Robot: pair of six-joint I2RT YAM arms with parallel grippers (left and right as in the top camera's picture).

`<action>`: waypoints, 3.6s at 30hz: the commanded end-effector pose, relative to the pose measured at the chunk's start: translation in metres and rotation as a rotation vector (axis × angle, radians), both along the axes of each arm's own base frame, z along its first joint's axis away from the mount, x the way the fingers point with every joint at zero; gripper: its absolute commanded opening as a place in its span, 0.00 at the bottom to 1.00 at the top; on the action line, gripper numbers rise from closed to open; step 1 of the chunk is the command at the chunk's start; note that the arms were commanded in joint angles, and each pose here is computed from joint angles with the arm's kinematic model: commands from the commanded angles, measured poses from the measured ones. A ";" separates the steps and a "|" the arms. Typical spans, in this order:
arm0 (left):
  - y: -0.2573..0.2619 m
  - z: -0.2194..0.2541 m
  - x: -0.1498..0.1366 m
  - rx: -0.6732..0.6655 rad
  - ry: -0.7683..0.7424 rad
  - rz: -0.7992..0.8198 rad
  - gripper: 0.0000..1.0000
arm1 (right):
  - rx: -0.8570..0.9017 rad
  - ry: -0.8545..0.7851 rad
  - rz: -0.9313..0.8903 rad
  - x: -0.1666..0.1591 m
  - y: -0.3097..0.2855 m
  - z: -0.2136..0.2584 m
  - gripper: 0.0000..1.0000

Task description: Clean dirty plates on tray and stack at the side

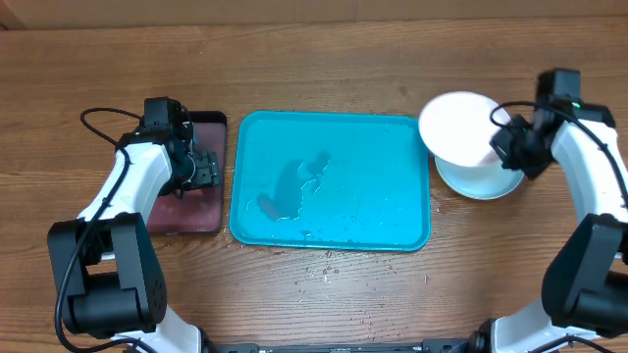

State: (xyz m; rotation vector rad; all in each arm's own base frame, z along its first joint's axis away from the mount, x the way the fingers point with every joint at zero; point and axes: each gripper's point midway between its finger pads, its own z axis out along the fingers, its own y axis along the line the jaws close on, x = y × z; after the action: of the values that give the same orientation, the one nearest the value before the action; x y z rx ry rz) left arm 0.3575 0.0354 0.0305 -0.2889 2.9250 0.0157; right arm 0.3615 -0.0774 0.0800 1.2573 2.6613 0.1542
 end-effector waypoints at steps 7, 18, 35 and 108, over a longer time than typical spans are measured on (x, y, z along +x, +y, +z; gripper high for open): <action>0.000 0.011 0.006 -0.012 -0.034 0.015 0.81 | 0.043 0.039 -0.118 -0.033 -0.032 -0.006 0.06; -0.014 0.034 0.010 -0.162 -0.069 0.008 0.99 | 0.333 -0.220 0.357 0.005 0.049 0.020 0.88; -0.020 0.064 -0.049 -0.191 0.176 0.037 1.00 | -0.072 -0.084 0.794 0.005 0.144 0.025 1.00; -0.038 0.176 -0.134 -0.065 -0.681 -0.124 1.00 | -0.502 -1.419 0.459 -0.104 0.104 0.206 1.00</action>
State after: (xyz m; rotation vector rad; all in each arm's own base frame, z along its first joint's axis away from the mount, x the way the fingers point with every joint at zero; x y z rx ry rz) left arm 0.2234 -0.0003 0.2070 -0.1158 2.2630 -0.1587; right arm 0.2677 0.0340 0.2997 0.1155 1.5456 0.2914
